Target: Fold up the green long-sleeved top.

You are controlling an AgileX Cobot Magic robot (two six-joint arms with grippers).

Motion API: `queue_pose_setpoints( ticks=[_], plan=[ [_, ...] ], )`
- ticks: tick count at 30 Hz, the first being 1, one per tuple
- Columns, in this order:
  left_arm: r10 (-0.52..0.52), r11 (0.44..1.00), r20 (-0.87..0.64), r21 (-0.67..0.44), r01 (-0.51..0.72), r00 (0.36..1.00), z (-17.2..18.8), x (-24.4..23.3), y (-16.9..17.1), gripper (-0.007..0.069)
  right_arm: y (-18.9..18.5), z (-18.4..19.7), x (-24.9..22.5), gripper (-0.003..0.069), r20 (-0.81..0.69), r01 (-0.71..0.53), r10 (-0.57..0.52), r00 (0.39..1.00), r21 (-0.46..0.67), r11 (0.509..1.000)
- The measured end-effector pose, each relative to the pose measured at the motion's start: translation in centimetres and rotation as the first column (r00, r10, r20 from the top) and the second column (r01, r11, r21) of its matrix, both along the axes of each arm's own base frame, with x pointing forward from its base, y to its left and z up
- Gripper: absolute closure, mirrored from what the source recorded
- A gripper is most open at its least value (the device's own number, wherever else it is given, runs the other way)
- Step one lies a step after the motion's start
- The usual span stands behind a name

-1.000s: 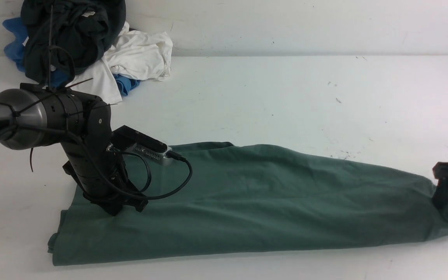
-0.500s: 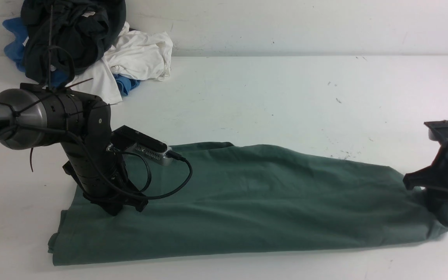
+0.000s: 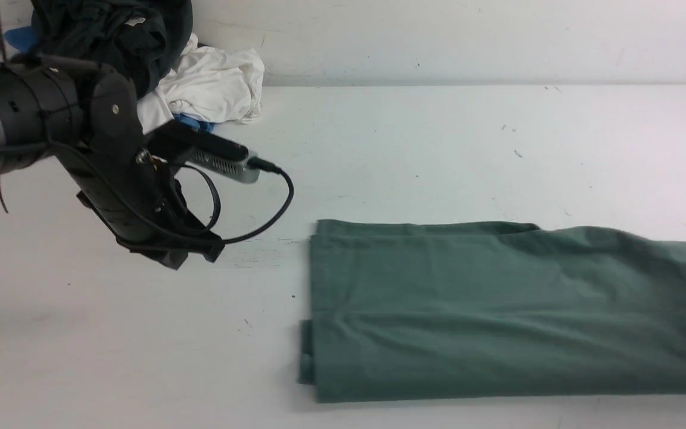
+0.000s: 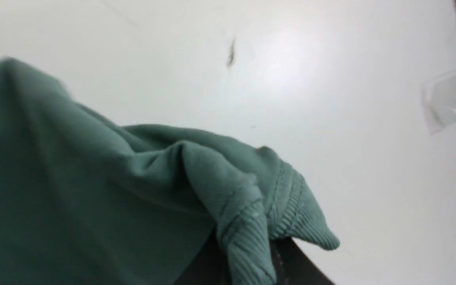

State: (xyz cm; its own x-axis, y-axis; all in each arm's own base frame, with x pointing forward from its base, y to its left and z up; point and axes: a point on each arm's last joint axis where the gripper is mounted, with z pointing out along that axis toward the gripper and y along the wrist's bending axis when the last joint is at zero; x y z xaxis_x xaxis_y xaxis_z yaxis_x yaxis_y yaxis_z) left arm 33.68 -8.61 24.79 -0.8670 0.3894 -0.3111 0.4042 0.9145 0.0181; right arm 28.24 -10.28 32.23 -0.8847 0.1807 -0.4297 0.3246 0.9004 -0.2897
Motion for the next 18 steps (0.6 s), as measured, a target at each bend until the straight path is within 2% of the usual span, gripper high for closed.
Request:
queue_pose_setpoints(
  ticks=[2,4,8,10,13,15,17,18],
  plan=[
    [0.0,1.0,0.021,-0.005,0.0,1.0,0.8,-0.3,0.1,0.0632,1.8,2.3,-0.3,0.0617,0.062,-0.066,0.065,0.996,0.021,0.998],
    [0.0,1.0,0.026,-0.006,0.0,1.0,0.9,-0.3,0.1,0.0632,4.5,4.3,0.0,0.0617,0.107,-0.185,0.18,0.978,0.043,0.982],
    [0.002,1.0,0.019,-0.011,-0.002,1.0,0.8,-0.3,0.0,0.0632,11.4,5.5,1.1,0.0618,0.147,-0.417,0.398,0.905,0.136,0.899],
    [0.004,1.0,0.011,-0.015,-0.004,1.0,0.7,-0.3,0.0,0.0632,14.4,4.8,1.7,0.0618,0.137,-0.497,0.479,0.867,0.176,0.85],
    [0.002,1.0,-0.003,-0.017,-0.002,1.0,0.6,-0.4,0.0,0.0632,20.0,1.7,2.9,0.0618,0.068,-0.598,0.602,0.796,0.245,0.763],
    [0.002,1.0,-0.01,-0.017,-0.003,1.0,0.6,-0.5,0.0,0.0632,21.6,0.5,3.3,0.0618,0.042,-0.62,0.633,0.773,0.262,0.74],
    [0.002,1.0,-0.018,-0.016,-0.002,1.0,0.6,-0.6,0.0,0.0632,25.3,-2.8,4.2,0.0618,-0.009,-0.646,0.681,0.732,0.306,0.699],
    [0.001,1.0,-0.019,-0.016,-0.002,1.0,0.6,-0.6,0.0,0.0632,25.3,-2.8,4.2,0.0618,-0.004,-0.647,0.68,0.733,0.307,0.699]
  ],
)
